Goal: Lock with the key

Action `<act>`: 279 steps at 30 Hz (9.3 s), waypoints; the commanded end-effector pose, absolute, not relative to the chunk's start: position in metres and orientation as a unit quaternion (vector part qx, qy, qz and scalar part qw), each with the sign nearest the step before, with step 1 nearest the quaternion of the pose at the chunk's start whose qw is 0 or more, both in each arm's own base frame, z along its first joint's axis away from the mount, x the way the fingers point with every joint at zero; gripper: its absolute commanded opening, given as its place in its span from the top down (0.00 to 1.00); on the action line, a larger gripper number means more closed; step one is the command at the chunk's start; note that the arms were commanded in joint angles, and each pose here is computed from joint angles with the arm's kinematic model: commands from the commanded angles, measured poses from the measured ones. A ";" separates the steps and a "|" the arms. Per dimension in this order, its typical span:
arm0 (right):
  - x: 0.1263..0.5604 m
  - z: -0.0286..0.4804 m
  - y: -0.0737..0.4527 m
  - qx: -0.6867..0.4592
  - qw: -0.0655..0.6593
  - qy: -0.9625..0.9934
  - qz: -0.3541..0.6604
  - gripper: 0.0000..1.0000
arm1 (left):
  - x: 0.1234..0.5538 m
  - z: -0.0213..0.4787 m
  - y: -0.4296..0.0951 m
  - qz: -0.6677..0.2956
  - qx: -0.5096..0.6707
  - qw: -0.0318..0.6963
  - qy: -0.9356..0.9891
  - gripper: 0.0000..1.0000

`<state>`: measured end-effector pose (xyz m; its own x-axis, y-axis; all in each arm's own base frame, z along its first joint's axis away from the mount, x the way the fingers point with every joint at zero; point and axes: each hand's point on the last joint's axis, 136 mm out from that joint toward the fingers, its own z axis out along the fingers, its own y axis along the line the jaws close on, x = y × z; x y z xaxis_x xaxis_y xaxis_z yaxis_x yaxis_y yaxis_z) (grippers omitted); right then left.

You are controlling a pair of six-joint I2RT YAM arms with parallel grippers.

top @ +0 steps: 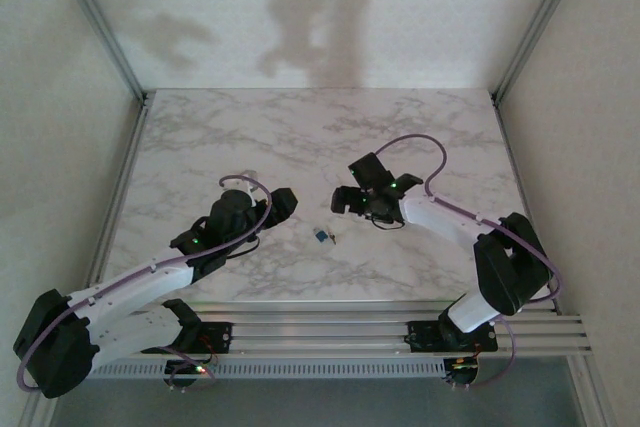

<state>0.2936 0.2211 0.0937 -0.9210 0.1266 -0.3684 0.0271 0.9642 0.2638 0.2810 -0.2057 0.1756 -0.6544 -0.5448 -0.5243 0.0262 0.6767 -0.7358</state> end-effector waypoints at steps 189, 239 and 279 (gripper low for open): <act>0.231 0.118 0.337 -0.234 0.194 0.913 0.273 0.82 | 0.309 0.118 -0.259 -0.464 -0.209 0.284 0.813 0.74; 0.221 0.121 0.342 -0.251 0.192 0.905 0.284 0.87 | 0.311 0.115 -0.252 -0.445 -0.205 0.291 0.822 0.95; 0.215 0.115 0.343 -0.249 0.187 0.905 0.291 0.56 | 0.304 0.117 -0.242 -0.443 -0.220 0.295 0.818 1.00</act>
<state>0.2220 0.3359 0.1102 -0.8173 -0.3374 -0.4671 -0.5396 0.7324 0.4152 0.3030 -0.2496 0.1135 -0.7483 -0.5986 -0.2857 -0.0883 0.5168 -0.8515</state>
